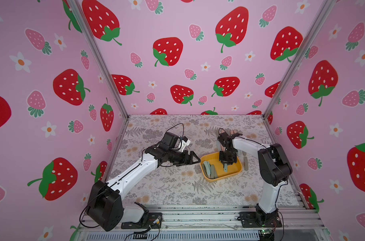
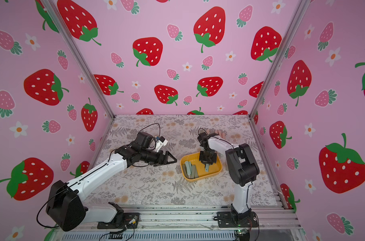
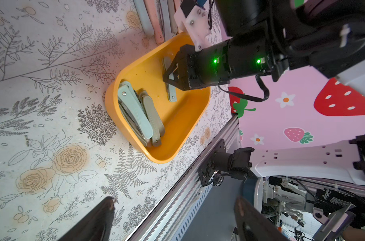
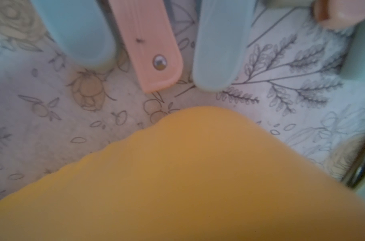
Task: Take the fruit knife out of the storage box
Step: Pick up the fruit knife from the storage box, then place the fruit knife at the center of the board.
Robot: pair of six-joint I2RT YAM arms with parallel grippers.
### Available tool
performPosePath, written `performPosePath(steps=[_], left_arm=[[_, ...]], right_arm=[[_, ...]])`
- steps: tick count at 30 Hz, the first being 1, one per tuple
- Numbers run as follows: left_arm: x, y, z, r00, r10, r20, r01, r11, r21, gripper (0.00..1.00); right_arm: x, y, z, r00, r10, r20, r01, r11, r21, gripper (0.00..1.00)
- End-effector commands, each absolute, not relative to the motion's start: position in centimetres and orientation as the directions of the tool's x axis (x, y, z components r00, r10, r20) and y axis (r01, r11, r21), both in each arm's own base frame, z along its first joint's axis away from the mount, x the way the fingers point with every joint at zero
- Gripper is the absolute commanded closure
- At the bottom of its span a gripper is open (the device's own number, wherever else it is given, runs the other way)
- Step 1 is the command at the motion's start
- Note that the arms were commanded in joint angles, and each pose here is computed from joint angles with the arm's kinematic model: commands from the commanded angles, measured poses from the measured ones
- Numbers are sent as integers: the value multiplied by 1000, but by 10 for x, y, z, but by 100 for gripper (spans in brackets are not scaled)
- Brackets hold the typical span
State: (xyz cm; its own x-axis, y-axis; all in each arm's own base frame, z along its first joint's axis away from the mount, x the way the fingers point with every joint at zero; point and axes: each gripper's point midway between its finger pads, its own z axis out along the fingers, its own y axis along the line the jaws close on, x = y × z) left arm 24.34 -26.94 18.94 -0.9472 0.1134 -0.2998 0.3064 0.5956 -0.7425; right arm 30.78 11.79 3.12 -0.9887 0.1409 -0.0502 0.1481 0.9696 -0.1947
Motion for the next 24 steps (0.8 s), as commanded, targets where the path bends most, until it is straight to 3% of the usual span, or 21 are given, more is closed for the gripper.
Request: performPosePath(steps=[1,9,24], left_arm=[[243,-280,185,-946,138,-293,318,571,-757,10],[258,-309,182,-936,179,-302,350,534,-770,12],[307,-362,180,-934,186,-303,356,448,-820,20]], right_arm=[[312,125,45,-986,157,-51,163,973,-160,82],[321,142,97,-978,171,-123,176,984,-28,82],[307,177,148,-975,187,-119,155,958,240,81]])
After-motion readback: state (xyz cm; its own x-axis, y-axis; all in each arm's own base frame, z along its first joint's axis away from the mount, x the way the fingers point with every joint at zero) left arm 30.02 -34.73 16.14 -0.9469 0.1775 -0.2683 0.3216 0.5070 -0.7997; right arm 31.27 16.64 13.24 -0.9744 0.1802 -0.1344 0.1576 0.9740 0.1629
